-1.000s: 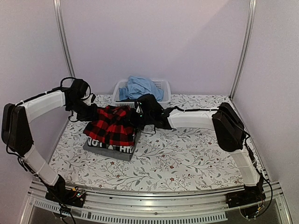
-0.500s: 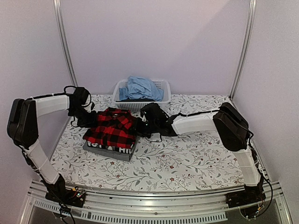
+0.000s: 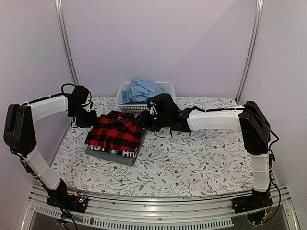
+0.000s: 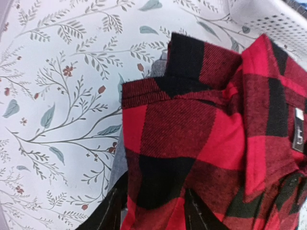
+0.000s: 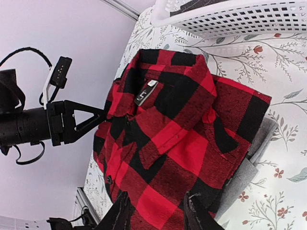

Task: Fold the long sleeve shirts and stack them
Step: Place the square-folded shirt on the square-folded shirt, then smooth out the square-folded shirt.

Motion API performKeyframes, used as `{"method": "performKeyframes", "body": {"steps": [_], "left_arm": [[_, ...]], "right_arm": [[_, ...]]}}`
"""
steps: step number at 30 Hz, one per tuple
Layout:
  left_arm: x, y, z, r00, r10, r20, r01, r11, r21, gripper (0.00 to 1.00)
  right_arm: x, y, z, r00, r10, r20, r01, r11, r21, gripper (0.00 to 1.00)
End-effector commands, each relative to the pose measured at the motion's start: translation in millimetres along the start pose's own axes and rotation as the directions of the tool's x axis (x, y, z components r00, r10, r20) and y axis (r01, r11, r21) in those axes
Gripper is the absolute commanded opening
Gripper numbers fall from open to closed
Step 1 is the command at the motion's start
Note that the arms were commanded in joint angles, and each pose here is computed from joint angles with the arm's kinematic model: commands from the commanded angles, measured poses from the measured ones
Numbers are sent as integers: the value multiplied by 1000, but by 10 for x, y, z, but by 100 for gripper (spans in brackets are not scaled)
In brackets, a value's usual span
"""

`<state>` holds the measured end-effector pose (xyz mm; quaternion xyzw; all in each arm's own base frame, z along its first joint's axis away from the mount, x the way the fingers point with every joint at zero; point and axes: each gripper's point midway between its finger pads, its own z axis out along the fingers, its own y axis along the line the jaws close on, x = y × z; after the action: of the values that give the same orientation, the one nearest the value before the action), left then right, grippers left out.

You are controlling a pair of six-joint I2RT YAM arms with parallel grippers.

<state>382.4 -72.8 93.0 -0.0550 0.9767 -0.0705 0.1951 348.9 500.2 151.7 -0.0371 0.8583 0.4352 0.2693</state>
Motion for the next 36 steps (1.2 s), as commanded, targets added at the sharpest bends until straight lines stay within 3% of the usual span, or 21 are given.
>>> {"method": "performKeyframes", "body": {"steps": [1,5,8,14,23,30,36], "left_arm": [[-286,-100,-507,986,21,165,-13,999,-52,45],[-291,-325,-666,978,41,204,-38,999,-15,44],[-272,-649,-659,976,52,214,-79,990,119,41],[-190,-1075,-366,984,45,174,-98,946,309,39],[35,-997,246,998,26,53,-40,960,278,38],[-99,-1148,-76,989,61,134,-97,954,283,38],[-41,-1475,-363,979,85,188,-141,940,311,42]], "right_arm": [[-197,403,-48,993,-117,26,119,990,-79,32],[-85,322,186,991,-130,-24,128,988,-82,26],[-22,180,351,991,-123,-43,120,991,-66,26],[21,-249,555,995,-73,-72,73,997,-8,26],[80,-371,506,992,-59,-115,59,998,-3,28],[-177,-118,52,990,-135,-44,135,991,9,44],[-437,-25,-497,974,-222,50,217,971,97,71]]}}
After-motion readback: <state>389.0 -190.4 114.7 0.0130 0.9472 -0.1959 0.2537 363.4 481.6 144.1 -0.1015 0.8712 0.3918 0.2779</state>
